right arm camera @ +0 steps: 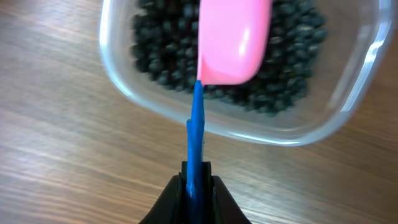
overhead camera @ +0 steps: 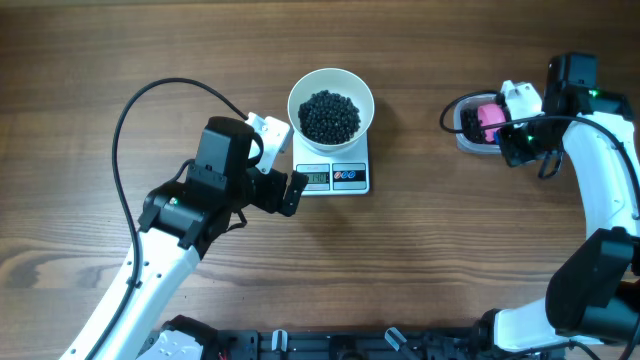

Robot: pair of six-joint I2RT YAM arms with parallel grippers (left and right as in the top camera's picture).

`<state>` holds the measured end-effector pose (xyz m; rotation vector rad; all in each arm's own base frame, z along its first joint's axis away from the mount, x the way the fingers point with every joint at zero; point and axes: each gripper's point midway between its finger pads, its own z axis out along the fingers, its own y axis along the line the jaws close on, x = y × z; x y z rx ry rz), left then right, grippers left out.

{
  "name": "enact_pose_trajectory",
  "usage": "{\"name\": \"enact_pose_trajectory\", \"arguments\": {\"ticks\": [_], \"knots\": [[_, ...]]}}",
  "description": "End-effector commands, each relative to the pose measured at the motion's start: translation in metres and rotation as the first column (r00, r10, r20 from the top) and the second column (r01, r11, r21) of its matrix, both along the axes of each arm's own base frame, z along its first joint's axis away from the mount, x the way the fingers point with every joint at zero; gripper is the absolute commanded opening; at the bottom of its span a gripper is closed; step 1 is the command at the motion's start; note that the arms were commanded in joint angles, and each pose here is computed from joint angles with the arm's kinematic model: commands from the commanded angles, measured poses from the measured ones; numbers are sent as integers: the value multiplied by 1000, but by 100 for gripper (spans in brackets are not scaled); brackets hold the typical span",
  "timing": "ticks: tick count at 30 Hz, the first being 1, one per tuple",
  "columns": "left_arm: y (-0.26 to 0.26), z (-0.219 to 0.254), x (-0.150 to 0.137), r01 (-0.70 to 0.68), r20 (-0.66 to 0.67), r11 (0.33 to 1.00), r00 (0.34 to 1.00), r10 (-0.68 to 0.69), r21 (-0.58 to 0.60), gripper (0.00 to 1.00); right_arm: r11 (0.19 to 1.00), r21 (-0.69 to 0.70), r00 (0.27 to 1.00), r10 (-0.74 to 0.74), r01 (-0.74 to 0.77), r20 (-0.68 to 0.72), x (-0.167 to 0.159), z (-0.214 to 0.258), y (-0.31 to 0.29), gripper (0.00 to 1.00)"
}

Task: Scoop item into bowl and weigh 150g on scale
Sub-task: 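Drag the scoop through the black beans in the tub with the right gripper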

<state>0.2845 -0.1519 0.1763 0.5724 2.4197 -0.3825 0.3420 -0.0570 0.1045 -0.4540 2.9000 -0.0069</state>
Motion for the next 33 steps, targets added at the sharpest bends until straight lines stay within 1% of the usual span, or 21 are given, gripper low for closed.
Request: {"name": "enact_pose_trajectory", "arguments": {"ticks": [1,10,15,17,20,23,26,33], "knots": [[-4,-3,-3,16,-12,1000,1000,-16,-8,100,991,132,1000,16,-13,-17,-4,-2,22,4],[-3,-3,-3,16,-12,1000,1000,-16,-7,100,991,133,1000,8,-5,-22,-6,-1,21,4],[-3,-3,-3,16,-12,1000,1000,-16,-7,100,987,155,999,-30,32,-15,-5,1,18,4],[-3,-3,-3,16,-12,1000,1000,-16,-7,100,982,182,999,-44,45,-9,-4,2,17,4],[-4,-3,-3,16,-12,1000,1000,-16,-8,100,960,276,999,-45,40,14,-1,7,26,4],[-3,-3,-3,16,-12,1000,1000,-16,-7,100,940,340,999,-43,31,26,0,12,34,4],[-4,-3,-3,16,-12,1000,1000,-16,-8,100,940,340,1000,-20,12,19,-4,11,36,4],[-3,-3,-3,16,-12,1000,1000,-16,-7,100,947,322,1000,-28,24,10,-5,10,32,4]]}}
